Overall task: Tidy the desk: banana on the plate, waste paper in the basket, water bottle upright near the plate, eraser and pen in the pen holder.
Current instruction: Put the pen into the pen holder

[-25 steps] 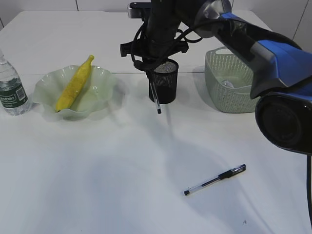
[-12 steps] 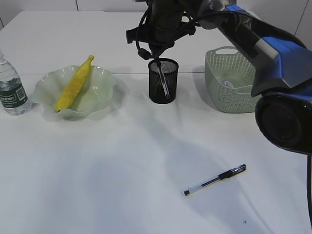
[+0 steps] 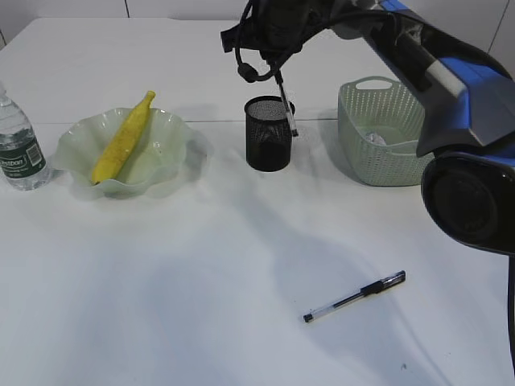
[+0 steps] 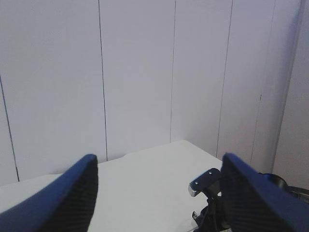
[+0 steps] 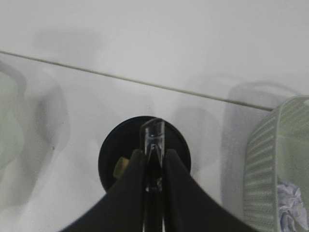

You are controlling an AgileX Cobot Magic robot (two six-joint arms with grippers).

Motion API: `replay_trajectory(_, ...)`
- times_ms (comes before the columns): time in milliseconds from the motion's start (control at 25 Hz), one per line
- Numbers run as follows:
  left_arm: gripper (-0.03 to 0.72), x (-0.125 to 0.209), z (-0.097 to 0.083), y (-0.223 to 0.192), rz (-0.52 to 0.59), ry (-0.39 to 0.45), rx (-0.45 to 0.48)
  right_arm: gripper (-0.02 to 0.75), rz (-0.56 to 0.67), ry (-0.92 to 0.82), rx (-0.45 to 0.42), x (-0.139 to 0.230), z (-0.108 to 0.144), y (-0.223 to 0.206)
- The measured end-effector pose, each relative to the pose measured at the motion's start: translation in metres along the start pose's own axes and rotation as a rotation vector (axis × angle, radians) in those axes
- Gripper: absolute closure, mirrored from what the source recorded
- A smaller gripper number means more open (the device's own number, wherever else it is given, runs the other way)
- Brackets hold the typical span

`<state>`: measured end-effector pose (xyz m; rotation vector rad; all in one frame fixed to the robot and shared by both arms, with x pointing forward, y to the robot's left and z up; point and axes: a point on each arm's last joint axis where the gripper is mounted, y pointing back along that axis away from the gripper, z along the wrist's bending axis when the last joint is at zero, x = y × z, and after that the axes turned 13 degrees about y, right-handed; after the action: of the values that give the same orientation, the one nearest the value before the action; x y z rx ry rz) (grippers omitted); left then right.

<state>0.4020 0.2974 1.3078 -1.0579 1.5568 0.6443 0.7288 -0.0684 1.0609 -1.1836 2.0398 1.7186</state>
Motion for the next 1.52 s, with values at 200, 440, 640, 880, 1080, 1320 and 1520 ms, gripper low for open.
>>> replay_trajectory(200, 0.137, 0.000, 0.000, 0.000, 0.004, -0.005, -0.004, 0.699, -0.057, 0.032, 0.085, -0.005, -0.009, 0.000)
replay_trajectory(440, 0.137, 0.002, 0.002, 0.000, 0.019, -0.020, -0.019, 0.699, -0.149, 0.040, 0.135, -0.013, -0.023, -0.002)
replay_trajectory(640, 0.137, 0.002, 0.002, 0.000, 0.023, -0.024, -0.024, 0.699, -0.207, 0.015, 0.162, -0.016, -0.042, -0.005)
replay_trajectory(880, 0.137, 0.002, 0.002, 0.000, 0.023, -0.025, -0.024, 0.699, -0.278, -0.029, 0.178, -0.020, -0.059, -0.008)
replay_trajectory(1080, 0.137, 0.002, 0.002, 0.000, 0.024, -0.025, -0.024, 0.699, -0.367, -0.050, 0.171, -0.027, -0.063, -0.007)
replay_trajectory(1320, 0.137, 0.002, 0.002, 0.000, 0.024, -0.025, -0.024, 0.699, -0.427, -0.112, 0.125, -0.031, -0.059, -0.008)
replay_trajectory(1520, 0.137, 0.002, 0.002, 0.000, 0.024, -0.025, -0.024, 0.699, -0.411, -0.144, 0.086, -0.026, -0.052, -0.023)
